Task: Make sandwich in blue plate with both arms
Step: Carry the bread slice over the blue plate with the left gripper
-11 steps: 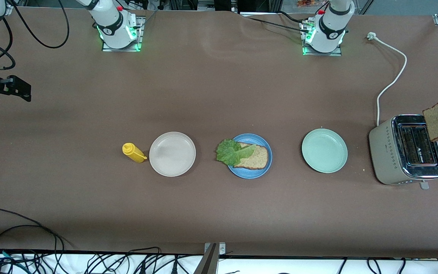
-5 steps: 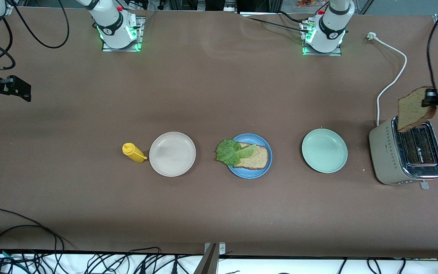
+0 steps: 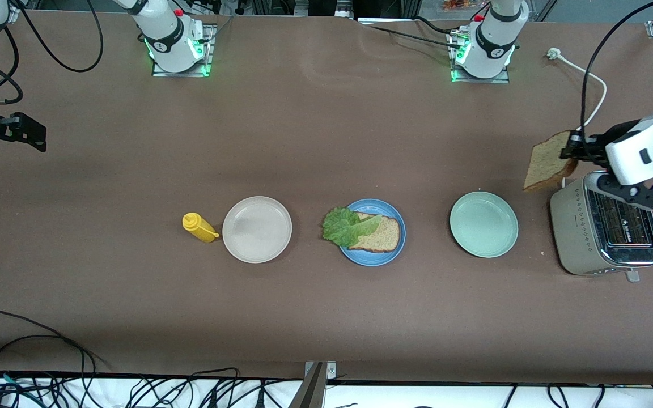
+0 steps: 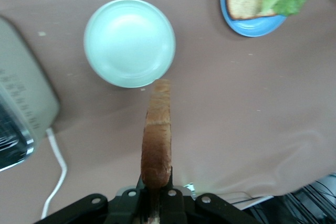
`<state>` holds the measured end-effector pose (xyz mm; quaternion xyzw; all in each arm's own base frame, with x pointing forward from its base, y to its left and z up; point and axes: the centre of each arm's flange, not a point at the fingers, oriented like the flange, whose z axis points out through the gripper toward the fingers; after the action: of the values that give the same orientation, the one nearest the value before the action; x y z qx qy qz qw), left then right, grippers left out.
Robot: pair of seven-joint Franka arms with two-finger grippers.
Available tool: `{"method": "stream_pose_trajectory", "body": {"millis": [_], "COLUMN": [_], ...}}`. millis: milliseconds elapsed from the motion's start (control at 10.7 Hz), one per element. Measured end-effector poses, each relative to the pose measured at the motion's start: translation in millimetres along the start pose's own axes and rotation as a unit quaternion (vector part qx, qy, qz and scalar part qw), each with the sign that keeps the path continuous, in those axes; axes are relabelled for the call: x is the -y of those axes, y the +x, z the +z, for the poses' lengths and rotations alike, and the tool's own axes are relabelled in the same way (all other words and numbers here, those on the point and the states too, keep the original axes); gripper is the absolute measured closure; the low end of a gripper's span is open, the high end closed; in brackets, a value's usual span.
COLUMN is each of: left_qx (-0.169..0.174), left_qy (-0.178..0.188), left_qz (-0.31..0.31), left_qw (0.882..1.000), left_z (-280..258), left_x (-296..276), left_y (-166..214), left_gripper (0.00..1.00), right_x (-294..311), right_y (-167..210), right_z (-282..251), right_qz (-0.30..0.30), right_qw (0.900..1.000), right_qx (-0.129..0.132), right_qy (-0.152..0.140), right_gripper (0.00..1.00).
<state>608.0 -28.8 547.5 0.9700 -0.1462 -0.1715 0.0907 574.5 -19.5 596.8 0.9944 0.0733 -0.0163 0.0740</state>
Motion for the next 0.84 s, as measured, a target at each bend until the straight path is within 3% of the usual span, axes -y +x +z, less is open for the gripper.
{"method": "stream_pose_trajectory", "body": {"millis": [375,845], "left_qx": [0.027,0.058], "left_qy": [-0.101,-0.218], "left_qz": [0.045,0.069], "left_qw": [0.993,0.972], "left_z": [44,114], "left_x": [-31,-52], "left_y": [40,95], "left_gripper": [0.89,0.89], "right_x": [0,0], "right_y": [0,0], "right_z": [0,0], "right_qz": [0.000,0.000], "right_qw": [1.000,1.000], "right_qx": [0.000,-0.001], "right_qy": [0.000,0.000], "right_gripper": [0.00,0.00]}}
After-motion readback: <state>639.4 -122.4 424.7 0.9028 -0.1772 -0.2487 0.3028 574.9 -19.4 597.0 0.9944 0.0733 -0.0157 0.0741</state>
